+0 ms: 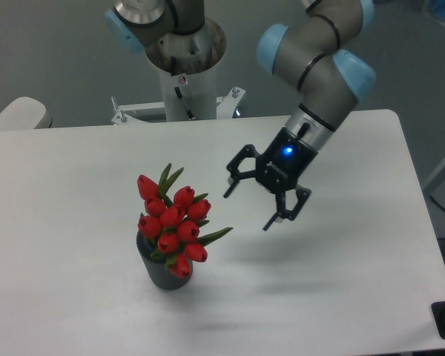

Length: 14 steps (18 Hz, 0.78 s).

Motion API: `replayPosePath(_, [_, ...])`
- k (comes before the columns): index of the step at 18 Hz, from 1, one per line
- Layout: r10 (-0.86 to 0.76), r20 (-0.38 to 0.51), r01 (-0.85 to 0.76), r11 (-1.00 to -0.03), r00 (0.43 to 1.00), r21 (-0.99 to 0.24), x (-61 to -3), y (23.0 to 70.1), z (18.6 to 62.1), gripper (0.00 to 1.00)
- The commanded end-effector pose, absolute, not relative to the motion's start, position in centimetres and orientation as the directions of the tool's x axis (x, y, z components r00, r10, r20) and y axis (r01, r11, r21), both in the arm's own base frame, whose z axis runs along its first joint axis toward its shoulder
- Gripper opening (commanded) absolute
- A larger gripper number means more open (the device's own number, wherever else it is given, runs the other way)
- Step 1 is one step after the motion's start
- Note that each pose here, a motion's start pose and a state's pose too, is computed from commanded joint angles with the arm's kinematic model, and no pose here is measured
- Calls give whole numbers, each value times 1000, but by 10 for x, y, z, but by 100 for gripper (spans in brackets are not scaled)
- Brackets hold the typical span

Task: Pick up the flowers from the vase
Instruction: 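Move the open gripper down onto the tulip stems above the vase rim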

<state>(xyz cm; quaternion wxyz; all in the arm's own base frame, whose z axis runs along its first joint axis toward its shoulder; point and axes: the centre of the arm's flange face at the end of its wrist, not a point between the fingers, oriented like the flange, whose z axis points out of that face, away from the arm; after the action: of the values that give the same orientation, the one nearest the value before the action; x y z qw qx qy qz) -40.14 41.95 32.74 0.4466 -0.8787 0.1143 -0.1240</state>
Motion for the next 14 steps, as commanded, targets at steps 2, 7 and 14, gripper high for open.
replayPosePath(2, [-326, 110, -103, -570, 939, -815, -390, 423, 321, 100])
replayPosePath(7, [-347, 108, -112, -557, 932, -823, -370, 441, 321, 100])
replayPosePath(14, [-345, 146, -51, -503, 927, -863, -362, 446, 317, 100])
